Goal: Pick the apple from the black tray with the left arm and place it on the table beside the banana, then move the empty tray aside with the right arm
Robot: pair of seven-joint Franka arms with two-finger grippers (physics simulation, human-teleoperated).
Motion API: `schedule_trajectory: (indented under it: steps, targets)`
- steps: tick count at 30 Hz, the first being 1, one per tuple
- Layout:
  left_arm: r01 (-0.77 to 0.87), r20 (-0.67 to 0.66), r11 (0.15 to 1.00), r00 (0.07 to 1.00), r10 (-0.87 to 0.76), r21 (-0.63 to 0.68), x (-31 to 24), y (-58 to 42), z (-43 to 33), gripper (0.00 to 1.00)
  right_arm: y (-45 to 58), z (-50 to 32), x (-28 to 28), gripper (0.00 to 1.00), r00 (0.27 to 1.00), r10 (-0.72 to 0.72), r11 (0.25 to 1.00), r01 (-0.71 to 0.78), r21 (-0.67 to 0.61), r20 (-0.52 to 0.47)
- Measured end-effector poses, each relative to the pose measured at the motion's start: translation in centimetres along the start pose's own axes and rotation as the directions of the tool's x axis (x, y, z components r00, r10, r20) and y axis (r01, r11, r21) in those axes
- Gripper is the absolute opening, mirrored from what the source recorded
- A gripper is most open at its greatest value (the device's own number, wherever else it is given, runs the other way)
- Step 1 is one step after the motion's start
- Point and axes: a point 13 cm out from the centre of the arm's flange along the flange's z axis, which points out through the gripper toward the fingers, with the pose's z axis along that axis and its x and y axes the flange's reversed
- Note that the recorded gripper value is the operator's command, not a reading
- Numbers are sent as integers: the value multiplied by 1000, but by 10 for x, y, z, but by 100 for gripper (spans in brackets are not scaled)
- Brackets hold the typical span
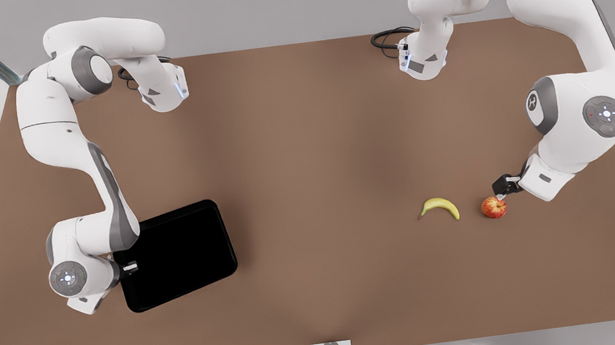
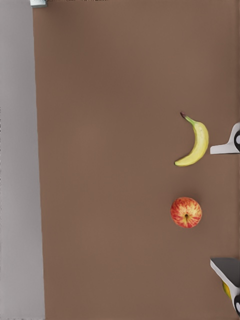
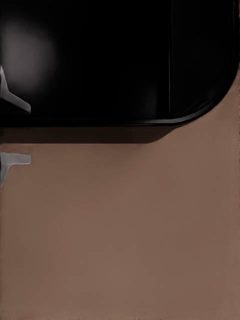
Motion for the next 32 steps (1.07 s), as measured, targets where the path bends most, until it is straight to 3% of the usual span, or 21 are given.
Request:
schedule_trajectory:
  steps: [7, 13, 19, 27, 32]
  targets:
    - [-5, 7, 1000, 1000, 5, -6, -2, 1, -2, 100, 0, -12, -4, 100, 998, -65, 998, 65, 12, 26]
    - [-6, 9, 1000, 1000, 6, -7, -3, 2, -2, 100, 7, -109, 5, 100, 988, -85, 996, 87, -4, 130]
    - [-7, 9, 1000, 1000, 7, -8, -3, 2, -2, 100, 35, -235, 53, 100, 975, -108, 994, 111, -6, 195]
    - [-9, 8, 1000, 1000, 10, -9, -3, 2, -1, 100, 58, -122, 130, 100, 999, -24, 989, 19, -149, -29]
    - [-10, 8, 1000, 1000, 10, -10, -3, 2, -1, 100, 61, -107, 135, 100, 999, 31, 986, -37, -162, -43]
